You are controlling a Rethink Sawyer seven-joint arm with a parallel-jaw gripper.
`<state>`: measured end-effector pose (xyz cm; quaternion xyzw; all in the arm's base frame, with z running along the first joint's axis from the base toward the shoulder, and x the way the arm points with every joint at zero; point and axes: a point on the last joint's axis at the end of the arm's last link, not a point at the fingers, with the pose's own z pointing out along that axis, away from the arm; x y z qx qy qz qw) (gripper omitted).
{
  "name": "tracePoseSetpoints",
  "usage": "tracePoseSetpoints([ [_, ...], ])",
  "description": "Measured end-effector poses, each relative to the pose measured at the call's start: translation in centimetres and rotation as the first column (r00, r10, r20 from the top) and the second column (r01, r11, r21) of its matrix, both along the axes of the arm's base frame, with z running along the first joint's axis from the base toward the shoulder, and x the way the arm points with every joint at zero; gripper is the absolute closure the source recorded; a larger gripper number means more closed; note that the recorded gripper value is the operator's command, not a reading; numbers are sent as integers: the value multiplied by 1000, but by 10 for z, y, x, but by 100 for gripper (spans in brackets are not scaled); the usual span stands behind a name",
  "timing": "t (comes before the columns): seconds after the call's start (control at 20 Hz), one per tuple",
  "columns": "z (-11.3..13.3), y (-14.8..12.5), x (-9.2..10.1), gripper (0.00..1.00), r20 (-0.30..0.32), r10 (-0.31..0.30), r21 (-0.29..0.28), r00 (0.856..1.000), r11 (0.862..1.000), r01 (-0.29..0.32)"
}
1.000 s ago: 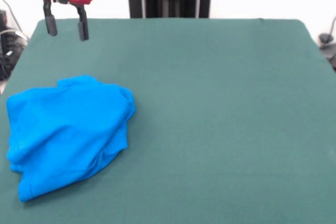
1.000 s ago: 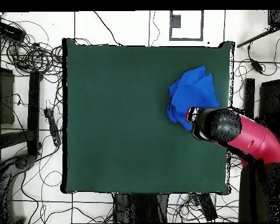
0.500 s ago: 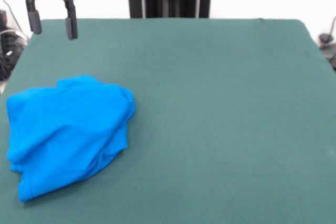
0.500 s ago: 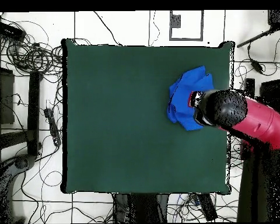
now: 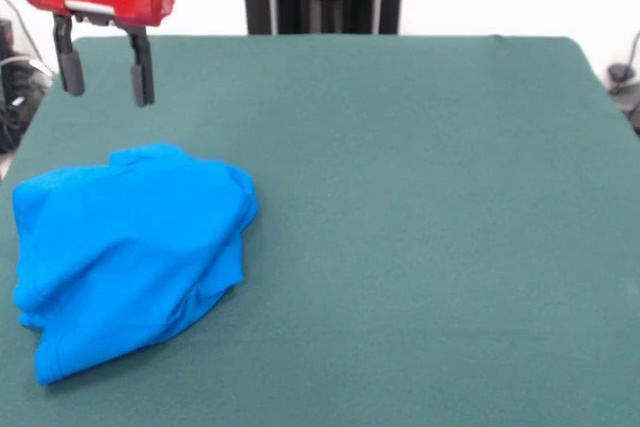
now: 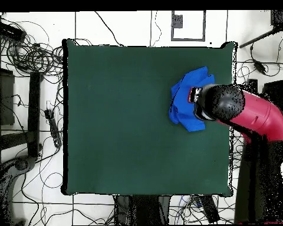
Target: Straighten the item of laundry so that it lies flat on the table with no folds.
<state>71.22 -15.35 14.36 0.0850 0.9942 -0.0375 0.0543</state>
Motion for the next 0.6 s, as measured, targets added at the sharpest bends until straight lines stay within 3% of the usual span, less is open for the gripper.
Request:
tracePoseSetpoints([
  [0.6, -69, -13, -22, 0, -89, -29, 65, 996, 997, 35],
])
